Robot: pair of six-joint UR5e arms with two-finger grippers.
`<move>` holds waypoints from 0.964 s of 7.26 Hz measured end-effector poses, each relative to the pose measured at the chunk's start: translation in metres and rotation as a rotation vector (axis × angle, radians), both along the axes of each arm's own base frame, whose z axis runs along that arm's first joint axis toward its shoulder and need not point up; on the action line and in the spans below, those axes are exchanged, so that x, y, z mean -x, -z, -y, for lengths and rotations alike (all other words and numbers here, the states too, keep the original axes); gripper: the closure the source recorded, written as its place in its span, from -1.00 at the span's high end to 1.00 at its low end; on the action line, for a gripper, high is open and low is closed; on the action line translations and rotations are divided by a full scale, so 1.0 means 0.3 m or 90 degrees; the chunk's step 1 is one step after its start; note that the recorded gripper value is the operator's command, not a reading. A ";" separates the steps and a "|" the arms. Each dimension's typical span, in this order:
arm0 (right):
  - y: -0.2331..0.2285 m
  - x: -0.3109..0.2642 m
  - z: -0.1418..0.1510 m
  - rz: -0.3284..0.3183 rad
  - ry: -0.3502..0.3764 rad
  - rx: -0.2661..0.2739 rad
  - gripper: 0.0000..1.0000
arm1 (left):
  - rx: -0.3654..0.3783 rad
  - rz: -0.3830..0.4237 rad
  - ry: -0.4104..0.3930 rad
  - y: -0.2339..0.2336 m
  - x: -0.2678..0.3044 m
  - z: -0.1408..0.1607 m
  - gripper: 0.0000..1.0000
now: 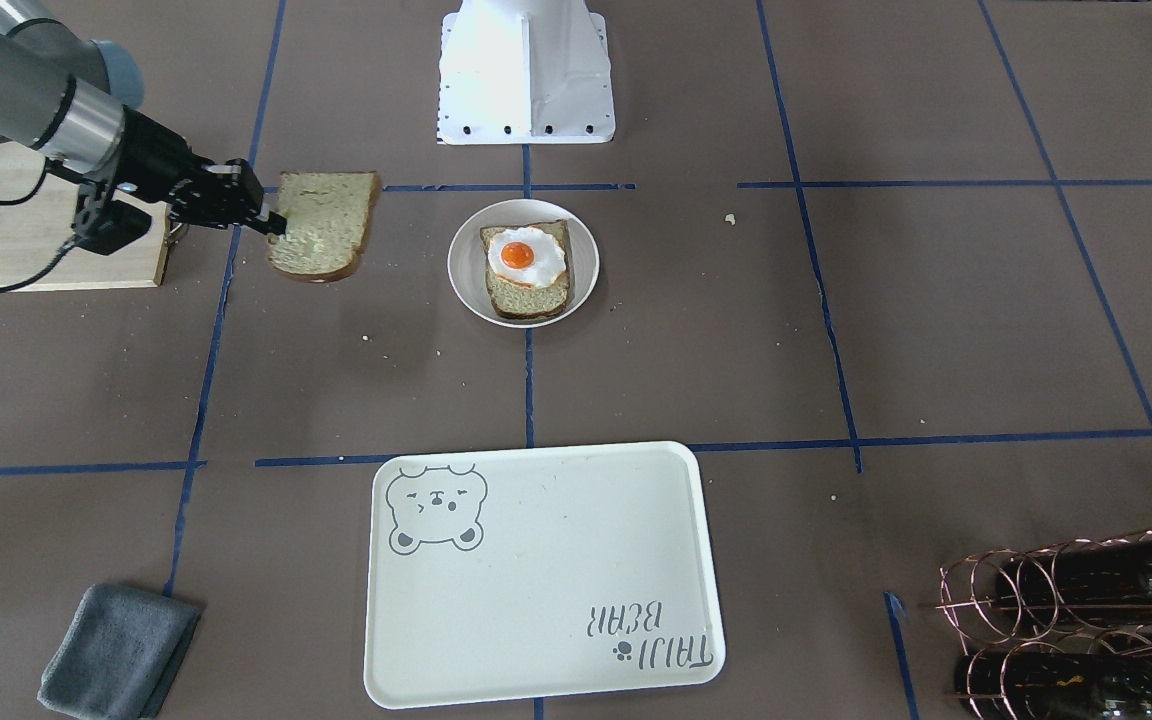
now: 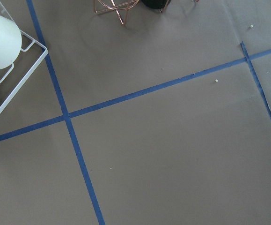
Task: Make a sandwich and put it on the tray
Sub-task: 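Carry the bread slice over the egg and lower it onto the plate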
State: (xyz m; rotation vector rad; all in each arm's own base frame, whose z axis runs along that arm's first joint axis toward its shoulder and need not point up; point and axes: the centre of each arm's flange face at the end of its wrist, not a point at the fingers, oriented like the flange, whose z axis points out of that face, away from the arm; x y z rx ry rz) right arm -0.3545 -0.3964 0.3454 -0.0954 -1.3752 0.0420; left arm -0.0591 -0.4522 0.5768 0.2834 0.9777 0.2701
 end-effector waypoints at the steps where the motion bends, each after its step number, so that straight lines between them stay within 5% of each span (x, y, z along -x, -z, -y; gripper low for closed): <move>1: 0.098 0.124 0.029 -0.005 0.015 0.004 -1.00 | -0.002 0.000 -0.001 -0.001 -0.001 0.000 1.00; 7: 0.217 0.561 -0.058 -0.035 0.011 -0.033 -1.00 | 0.003 0.000 -0.001 -0.017 -0.002 -0.001 1.00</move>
